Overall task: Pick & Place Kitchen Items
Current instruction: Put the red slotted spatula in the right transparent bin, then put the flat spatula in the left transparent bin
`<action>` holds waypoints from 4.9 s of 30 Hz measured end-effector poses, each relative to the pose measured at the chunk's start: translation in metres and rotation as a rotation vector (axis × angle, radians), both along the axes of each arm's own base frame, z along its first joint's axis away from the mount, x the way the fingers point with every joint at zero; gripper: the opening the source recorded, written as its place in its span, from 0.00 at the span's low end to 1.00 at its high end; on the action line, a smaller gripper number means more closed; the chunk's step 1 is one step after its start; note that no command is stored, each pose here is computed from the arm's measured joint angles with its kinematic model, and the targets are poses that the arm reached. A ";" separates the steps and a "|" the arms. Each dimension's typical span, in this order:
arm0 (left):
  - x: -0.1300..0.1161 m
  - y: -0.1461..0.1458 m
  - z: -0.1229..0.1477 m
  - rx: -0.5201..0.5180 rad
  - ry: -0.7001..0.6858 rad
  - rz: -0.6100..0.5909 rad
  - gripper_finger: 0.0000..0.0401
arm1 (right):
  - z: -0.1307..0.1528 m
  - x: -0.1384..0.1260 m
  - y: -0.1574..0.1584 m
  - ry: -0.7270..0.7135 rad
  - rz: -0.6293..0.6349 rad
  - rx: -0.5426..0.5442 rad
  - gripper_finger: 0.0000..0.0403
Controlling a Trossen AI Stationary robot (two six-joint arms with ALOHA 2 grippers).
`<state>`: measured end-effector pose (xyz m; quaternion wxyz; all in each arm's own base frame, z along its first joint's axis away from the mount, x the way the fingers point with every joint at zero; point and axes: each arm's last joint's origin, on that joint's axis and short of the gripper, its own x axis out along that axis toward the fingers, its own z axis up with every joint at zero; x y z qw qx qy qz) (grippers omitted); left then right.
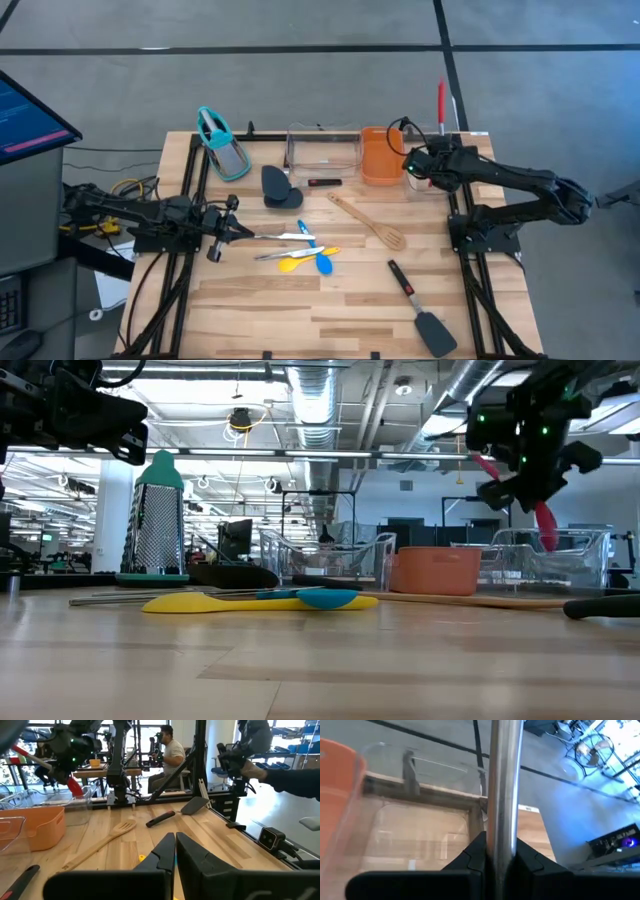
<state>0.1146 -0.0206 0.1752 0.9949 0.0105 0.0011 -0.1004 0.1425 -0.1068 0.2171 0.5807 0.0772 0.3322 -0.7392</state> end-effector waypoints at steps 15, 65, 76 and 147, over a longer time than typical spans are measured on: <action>0.000 0.000 0.000 0.000 0.000 0.000 0.01 | -0.038 -0.003 -0.019 0.004 -0.007 0.137 0.10; 0.000 0.000 0.000 0.000 0.000 0.000 0.01 | 0.059 0.086 0.043 -0.047 0.673 0.641 0.10; 0.000 0.000 0.000 0.001 0.000 0.000 0.01 | 0.061 0.105 0.104 -0.116 0.954 0.685 0.04; 0.001 0.000 0.006 -0.013 -0.062 0.000 0.01 | 0.019 0.194 0.218 -0.410 1.421 0.413 0.00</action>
